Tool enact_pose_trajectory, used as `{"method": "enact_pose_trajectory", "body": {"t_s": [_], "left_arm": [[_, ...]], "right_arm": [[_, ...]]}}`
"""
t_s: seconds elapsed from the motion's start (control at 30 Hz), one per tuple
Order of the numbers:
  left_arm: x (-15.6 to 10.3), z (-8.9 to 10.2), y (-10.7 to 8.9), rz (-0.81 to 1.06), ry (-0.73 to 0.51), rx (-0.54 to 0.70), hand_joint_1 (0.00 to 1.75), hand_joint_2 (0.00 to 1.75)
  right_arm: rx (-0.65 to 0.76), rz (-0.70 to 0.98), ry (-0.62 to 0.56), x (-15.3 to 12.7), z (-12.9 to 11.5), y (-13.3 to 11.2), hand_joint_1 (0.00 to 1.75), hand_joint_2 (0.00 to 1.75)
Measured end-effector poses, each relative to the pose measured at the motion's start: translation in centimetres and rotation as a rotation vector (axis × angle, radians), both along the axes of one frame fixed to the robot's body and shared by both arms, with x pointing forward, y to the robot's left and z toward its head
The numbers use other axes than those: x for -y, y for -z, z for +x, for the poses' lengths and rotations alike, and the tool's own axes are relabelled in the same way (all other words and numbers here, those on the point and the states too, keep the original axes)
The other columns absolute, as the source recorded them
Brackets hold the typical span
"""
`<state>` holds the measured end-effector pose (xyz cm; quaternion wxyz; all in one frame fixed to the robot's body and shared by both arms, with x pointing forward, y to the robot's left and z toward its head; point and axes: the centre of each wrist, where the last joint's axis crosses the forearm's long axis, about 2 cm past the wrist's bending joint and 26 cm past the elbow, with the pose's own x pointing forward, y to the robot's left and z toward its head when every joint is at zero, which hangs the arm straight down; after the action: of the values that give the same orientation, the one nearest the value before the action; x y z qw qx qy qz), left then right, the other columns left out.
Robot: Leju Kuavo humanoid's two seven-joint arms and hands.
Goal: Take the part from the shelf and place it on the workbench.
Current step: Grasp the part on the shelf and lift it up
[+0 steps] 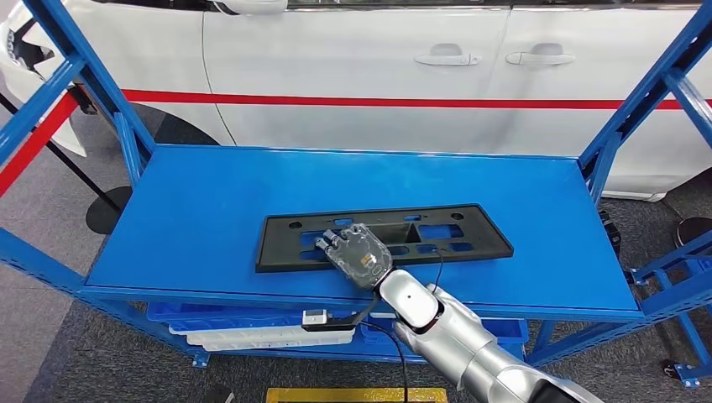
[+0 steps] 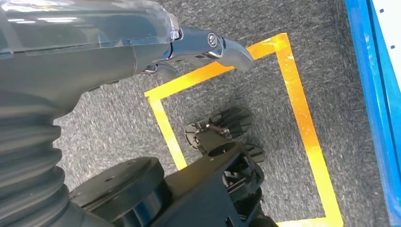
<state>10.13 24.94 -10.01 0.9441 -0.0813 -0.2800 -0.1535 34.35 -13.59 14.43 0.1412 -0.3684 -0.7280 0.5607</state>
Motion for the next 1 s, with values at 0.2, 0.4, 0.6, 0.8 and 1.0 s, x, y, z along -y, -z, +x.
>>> {"method": "enact_pose_trajectory", "body": {"t_s": [0.2,0.4,0.6,0.8,1.0], "left_arm": [[0.1,0.0,0.0,-0.002,0.009,-0.003,0.0,1.75],[0.1,0.0,0.0,0.006,0.025,-0.003,0.0,1.75],[0.5,0.2,-0.1,0.0,0.037,0.01,0.0,1.75],[0.7,0.4,-0.2,-0.005,0.044,0.013,0.0,1.75],[0.9,0.6,-0.2,-0.01,0.056,0.021,0.0,1.75]], "right_arm": [[-0.035,0.018,-0.001,1.1,0.2,-1.5,1.75,1.75],[-0.007,0.006,-0.004,2.2,0.4,-3.0,1.75,1.75],[0.016,-0.002,-0.01,2.4,0.5,-4.1,1.75,1.75],[0.021,-0.034,0.006,2.8,0.7,-4.2,1.75,1.75],[0.052,-0.051,0.01,3.0,1.0,-5.0,1.75,1.75]]}}
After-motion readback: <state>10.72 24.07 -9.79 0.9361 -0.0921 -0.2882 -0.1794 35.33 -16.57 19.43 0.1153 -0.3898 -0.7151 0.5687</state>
